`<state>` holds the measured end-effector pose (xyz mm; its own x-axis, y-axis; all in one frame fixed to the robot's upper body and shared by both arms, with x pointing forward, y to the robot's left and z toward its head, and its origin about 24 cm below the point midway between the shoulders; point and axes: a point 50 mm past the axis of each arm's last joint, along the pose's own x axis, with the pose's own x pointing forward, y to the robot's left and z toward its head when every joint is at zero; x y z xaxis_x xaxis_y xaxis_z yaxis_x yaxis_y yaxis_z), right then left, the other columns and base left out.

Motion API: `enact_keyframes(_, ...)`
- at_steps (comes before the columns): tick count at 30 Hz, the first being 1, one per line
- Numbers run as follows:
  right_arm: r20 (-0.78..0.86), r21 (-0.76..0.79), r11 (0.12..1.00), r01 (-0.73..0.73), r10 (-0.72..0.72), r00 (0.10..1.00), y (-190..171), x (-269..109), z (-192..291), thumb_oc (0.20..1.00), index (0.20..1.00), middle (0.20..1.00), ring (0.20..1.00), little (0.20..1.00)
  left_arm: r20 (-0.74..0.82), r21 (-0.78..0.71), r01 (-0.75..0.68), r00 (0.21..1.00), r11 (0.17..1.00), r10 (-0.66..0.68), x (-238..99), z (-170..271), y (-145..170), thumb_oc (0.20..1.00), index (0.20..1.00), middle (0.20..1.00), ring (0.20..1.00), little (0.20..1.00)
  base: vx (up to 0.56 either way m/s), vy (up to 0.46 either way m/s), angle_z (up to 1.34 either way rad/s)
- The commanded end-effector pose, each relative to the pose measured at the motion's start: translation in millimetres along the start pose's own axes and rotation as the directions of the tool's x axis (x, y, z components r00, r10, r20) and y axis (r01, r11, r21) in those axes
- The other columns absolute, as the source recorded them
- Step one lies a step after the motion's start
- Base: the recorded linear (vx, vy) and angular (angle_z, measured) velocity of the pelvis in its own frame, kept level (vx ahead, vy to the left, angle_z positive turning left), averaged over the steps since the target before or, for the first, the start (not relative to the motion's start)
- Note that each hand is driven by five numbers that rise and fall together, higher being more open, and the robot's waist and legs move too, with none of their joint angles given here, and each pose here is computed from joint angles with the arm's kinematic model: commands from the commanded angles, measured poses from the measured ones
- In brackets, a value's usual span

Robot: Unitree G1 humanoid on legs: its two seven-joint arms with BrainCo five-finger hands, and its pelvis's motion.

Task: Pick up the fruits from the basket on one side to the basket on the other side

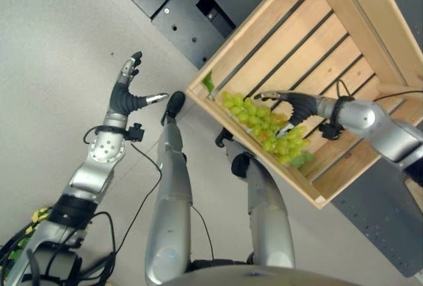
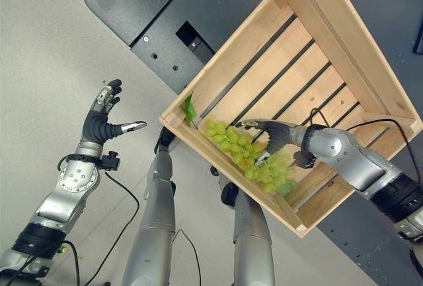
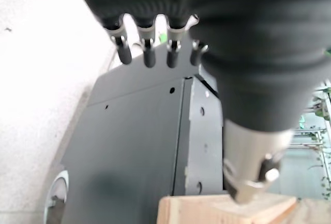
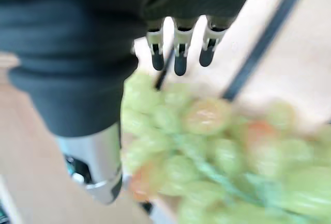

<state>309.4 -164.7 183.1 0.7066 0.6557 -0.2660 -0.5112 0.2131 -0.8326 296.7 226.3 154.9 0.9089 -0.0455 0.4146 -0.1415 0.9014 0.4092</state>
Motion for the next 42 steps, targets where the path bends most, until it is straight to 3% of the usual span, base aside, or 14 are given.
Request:
enact_keyframes(1, 0.055, -0.039, 0.998, -0.045, 0.047, 0.997, 6, 4, 11, 1.000, 1.000, 1.000, 1.000, 1.000, 0.091, -0.016, 0.019, 0.996, 1.000, -0.017, -4, 15, -9, 1.000, 1.000, 1.000, 1.000, 1.000, 0.00, 0.000, 0.00)
enact_keyframes(26, 0.127, 0.080, 0.995, -0.064, 0.053, 0.990, 27, 46, 19, 1.000, 1.000, 1.000, 1.000, 1.000, 0.074, -0.046, 0.022, 0.997, 0.999, -0.018, -1, 12, -21, 1.000, 1.000, 1.000, 1.000, 1.000, 0.00, 0.000, 0.00)
enact_keyframes(27, 0.123, 0.088, 0.994, -0.070, 0.059, 0.991, 28, 46, 17, 0.555, 0.555, 0.555, 0.555, 0.555, 0.072, -0.046, 0.022, 0.997, 0.999, -0.018, -2, 12, -22, 1.000, 1.000, 1.000, 1.000, 1.000, 0.00, -0.002, 0.05)
enact_keyframes(28, 0.123, 0.088, 0.994, -0.070, 0.059, 0.991, 28, 46, 17, 0.457, 0.457, 0.457, 0.457, 0.457, 0.072, -0.046, 0.022, 0.997, 0.999, -0.019, -2, 12, -22, 1.000, 1.000, 1.000, 1.000, 1.000, 0.00, 0.000, 0.00)
enact_keyframes(29, 0.122, 0.093, 0.993, -0.070, 0.059, 0.991, 28, 46, 17, 0.200, 0.200, 0.200, 0.200, 0.200, 0.071, -0.044, 0.025, 0.997, 0.999, -0.021, -2, 12, -22, 1.000, 1.000, 1.000, 1.000, 1.000, 0.00, 0.000, 0.00)
enact_keyframes(42, 0.123, 0.115, 0.992, -0.057, 0.042, 0.992, 24, 40, 14, 0.200, 0.200, 0.200, 0.200, 0.200, 0.082, -0.050, 0.026, 0.996, 0.998, -0.022, -2, 13, -22, 1.000, 1.000, 1.000, 1.000, 1.000, 0.00, 0.001, 0.00)
